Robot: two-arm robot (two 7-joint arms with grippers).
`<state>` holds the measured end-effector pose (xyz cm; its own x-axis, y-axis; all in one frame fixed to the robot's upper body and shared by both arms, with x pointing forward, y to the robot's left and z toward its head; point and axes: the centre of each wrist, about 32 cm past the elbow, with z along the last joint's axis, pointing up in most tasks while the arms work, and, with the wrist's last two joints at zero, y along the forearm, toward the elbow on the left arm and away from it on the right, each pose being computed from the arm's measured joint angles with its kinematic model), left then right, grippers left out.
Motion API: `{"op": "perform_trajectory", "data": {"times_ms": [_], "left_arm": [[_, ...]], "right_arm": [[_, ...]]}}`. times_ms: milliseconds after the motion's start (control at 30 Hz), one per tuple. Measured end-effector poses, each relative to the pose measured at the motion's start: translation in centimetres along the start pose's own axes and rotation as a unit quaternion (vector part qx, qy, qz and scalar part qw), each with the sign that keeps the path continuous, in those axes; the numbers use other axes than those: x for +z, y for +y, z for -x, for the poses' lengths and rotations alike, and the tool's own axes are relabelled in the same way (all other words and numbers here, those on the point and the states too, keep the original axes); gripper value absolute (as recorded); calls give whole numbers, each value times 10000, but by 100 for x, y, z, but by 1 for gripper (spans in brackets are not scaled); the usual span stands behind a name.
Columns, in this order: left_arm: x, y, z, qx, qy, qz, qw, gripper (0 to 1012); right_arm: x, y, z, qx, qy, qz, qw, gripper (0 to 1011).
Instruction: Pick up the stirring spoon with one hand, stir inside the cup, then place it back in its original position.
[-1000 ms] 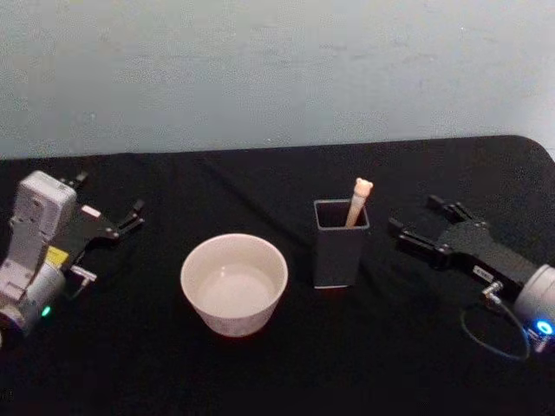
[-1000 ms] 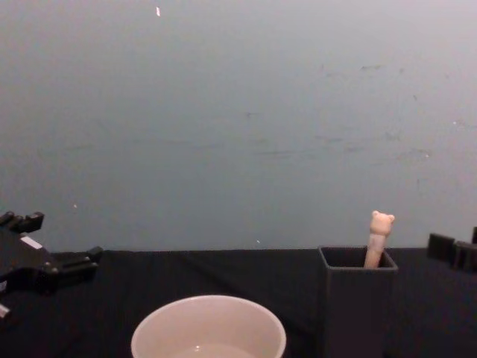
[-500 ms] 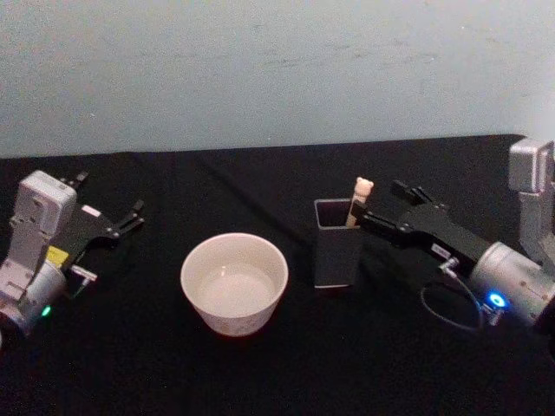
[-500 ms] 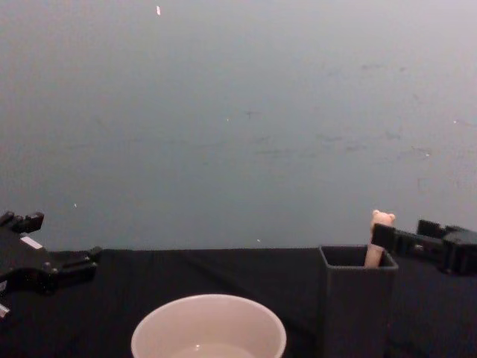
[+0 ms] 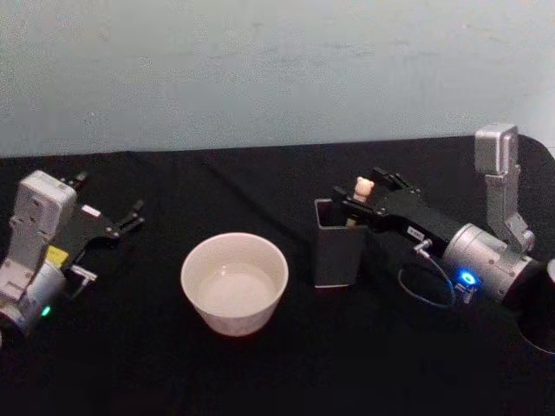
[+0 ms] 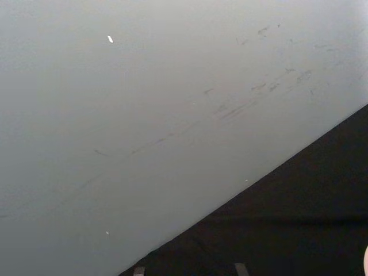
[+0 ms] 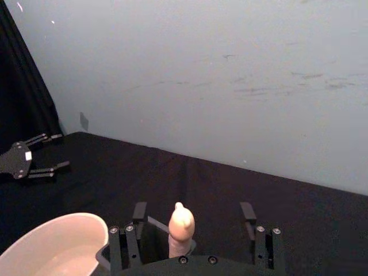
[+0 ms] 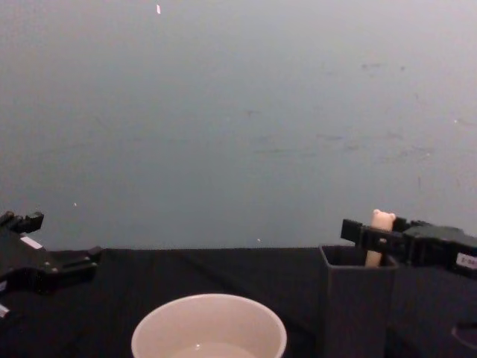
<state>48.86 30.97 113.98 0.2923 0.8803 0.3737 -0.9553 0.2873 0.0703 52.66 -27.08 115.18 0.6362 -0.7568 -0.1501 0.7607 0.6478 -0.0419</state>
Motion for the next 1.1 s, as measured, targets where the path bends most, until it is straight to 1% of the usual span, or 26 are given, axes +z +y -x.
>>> {"op": "perform_trajectory", "data": {"times_ms": [233,767,1100], "left_arm": [[0,0,0,0,0,0,10000,1001],[0,0,0,0,-1,1,10000,1001],[0,0,0,0,0,0,10000,1002]], "right_arm": [[-10,49,-18,8,-76,24,10000,1002],[-18,61,-26,82,-251,49,9996,1002],[-17,59,-25,84,-253,49,9996,1002]]}}
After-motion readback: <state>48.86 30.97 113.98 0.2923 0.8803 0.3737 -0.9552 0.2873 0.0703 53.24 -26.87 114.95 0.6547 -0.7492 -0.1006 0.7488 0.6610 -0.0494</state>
